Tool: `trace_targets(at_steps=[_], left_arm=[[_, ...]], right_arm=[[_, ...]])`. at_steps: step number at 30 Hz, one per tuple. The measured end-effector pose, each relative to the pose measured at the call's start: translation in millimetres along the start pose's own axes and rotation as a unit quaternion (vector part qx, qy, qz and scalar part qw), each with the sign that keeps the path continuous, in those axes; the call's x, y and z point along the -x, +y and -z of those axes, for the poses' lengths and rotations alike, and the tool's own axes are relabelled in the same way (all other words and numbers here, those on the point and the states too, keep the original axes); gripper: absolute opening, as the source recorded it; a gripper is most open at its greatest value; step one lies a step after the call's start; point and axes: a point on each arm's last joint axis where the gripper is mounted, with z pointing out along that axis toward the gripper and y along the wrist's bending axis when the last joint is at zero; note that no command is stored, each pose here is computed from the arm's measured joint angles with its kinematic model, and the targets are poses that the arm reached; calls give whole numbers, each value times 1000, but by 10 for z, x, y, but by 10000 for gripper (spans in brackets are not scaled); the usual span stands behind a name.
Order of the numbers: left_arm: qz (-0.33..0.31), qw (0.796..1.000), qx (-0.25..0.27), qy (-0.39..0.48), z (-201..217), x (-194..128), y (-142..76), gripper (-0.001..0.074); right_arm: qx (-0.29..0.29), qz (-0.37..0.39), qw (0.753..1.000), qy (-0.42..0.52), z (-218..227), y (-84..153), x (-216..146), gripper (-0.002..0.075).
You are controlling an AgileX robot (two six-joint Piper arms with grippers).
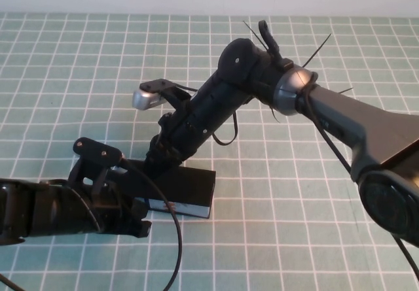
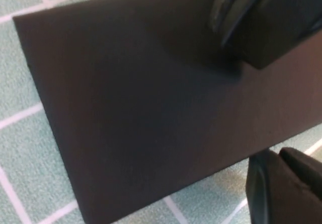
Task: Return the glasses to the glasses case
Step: Close the glasses case
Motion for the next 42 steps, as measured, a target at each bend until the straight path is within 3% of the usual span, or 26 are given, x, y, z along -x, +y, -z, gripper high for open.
trace_targets(at_steps=[7,13,18,30,35,42], left_arm=[[-9,1000,-8,-10,44,33,-31,2],[-35,997,5,-71,342,214,-116,2],[-59,989,48,-127,666,349,-160,2],[-85,947,222,-218,1387,460,-113,2],[-90,939,244,-225,1472,457,-106,2],[-87,939,247,-224,1474,455,-100,2]], right_arm=[[-33,22,999,4,188,74,44,-11],[-121,96,988,8,752,414,166,-11],[-134,121,983,-10,1004,680,223,-11],[-110,87,981,131,320,691,-363,-11],[-116,79,982,128,256,763,-535,-11],[-158,77,980,94,166,627,-611,-11]])
